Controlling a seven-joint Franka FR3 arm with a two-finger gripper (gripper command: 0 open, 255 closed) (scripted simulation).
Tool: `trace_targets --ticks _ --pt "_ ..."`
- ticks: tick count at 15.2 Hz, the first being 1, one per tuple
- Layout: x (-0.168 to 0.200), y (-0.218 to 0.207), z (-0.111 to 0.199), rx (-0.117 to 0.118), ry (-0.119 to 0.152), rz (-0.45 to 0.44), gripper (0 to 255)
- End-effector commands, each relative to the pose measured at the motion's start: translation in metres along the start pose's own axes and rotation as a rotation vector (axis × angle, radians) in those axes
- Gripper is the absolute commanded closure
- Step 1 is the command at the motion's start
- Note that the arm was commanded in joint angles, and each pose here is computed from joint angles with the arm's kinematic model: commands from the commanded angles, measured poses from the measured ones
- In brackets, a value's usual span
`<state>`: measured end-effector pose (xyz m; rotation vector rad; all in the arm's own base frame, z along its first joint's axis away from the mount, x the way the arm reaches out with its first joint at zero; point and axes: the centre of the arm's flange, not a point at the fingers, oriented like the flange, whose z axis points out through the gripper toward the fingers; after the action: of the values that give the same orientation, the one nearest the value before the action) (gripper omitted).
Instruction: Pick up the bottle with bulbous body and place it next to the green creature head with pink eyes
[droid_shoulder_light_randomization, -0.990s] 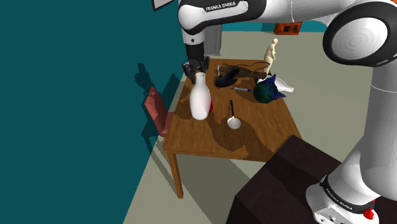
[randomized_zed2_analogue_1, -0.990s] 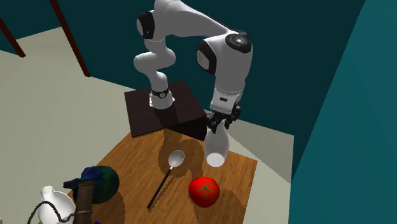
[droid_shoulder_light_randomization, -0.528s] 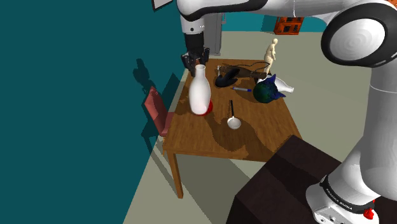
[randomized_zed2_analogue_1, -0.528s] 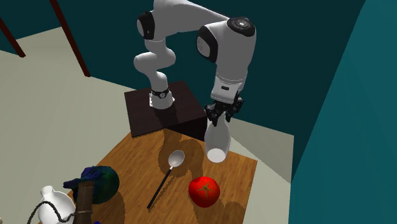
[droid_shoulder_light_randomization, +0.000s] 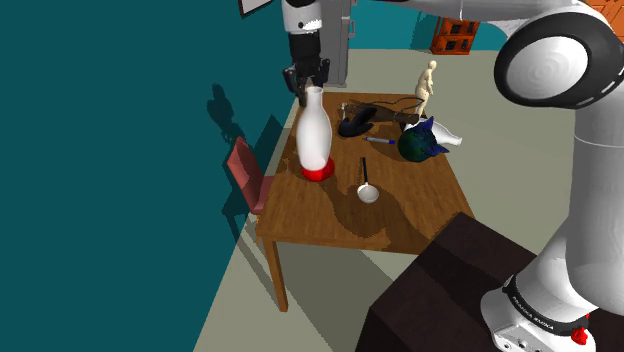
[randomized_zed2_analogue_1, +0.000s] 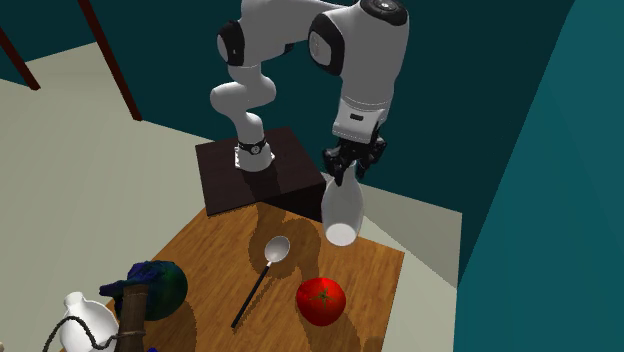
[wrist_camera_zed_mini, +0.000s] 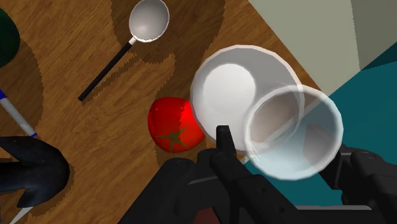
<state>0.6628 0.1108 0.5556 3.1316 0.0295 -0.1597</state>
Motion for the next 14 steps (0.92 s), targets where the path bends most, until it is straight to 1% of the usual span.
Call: trace_targets --ticks 1,12,14 --pt "-0.003 0.0 -0.01 0.0 0.0 0.0 255" --pt "-0.008 0.0 -0.066 0.0 0.0 0.0 255" --pt "-0.022 0.023 -0.07 0.0 0.0 0.0 255"
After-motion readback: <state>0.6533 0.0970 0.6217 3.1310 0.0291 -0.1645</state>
